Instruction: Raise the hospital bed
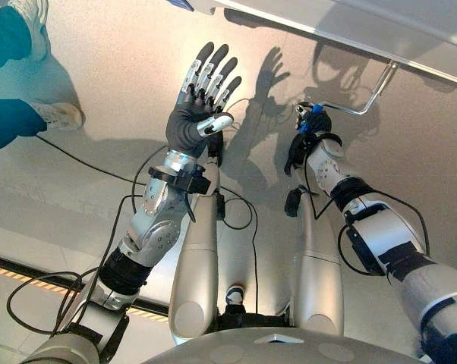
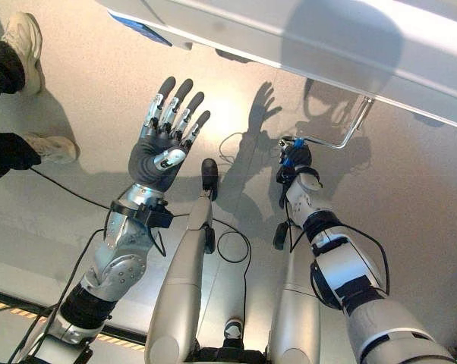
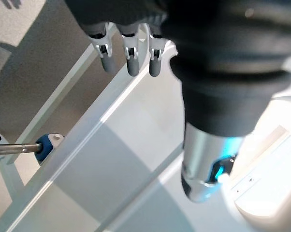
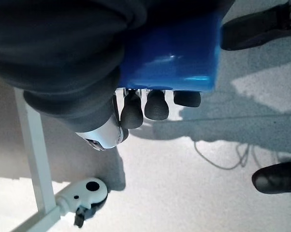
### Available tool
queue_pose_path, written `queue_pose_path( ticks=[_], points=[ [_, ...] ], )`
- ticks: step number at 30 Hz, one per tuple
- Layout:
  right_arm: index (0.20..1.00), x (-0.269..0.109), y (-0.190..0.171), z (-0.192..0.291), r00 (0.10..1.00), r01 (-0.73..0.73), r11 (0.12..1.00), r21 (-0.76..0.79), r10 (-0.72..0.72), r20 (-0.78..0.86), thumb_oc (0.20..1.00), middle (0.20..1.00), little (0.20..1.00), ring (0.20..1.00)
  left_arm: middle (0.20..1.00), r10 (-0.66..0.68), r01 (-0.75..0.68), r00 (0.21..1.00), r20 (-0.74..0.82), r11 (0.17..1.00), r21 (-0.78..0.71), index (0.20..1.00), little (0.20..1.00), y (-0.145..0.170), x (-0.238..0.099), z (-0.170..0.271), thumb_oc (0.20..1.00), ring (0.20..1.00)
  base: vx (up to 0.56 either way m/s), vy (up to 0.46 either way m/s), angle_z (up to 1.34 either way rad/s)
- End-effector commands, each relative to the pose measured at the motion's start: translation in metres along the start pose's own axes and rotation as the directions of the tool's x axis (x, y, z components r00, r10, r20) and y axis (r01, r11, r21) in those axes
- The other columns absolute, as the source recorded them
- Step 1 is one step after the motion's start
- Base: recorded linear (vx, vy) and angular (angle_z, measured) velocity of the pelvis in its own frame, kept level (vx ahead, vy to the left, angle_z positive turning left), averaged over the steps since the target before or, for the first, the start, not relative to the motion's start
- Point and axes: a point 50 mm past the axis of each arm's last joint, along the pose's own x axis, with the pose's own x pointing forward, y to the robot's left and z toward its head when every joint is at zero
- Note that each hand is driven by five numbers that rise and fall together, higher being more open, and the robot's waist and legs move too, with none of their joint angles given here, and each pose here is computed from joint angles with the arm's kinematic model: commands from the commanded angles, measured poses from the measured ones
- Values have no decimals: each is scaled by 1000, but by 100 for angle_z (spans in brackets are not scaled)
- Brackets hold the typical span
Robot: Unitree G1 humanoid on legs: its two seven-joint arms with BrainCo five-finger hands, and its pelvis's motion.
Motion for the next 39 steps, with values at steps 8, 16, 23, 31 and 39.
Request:
queue_pose_path(
  ticks=[8, 16, 23, 31, 39],
  points=[
    [200, -5, -77, -1, 967, 248, 962, -113, -253, -35, 200, 200, 200, 200, 1000, -159, 159, 980, 121, 987, 12, 1000, 1000, -28, 4, 23, 1000, 1000, -1, -5, 0],
    [200, -26, -149, 2, 889, 451, 885, -117, -457, -30, 200, 200, 200, 200, 1000, -175, 171, 976, 127, 984, 41, 1000, 1000, -27, 5, 26, 1000, 1000, -7, -37, -2],
    [200, -46, -194, 4, 822, 562, 818, -120, -569, -24, 200, 200, 200, 200, 1000, -178, 171, 976, 126, 983, 62, 1000, 1000, -24, 4, 28, 1000, 1000, -12, -55, -4],
    [200, -68, -227, 4, 780, 625, 777, -75, -626, 16, 200, 200, 200, 200, 1000, -168, 157, 976, 137, 984, 89, 1000, 1000, -19, 2, 33, 1000, 1000, -7, -66, -6],
    [200, -80, -227, 23, 818, 553, 833, -6, -542, 194, 200, 200, 200, 200, 1000, -130, 111, 977, 171, 987, 115, 1000, 1000, -11, -3, 42, 1000, 1000, -5, -13, -3]
  ],
)
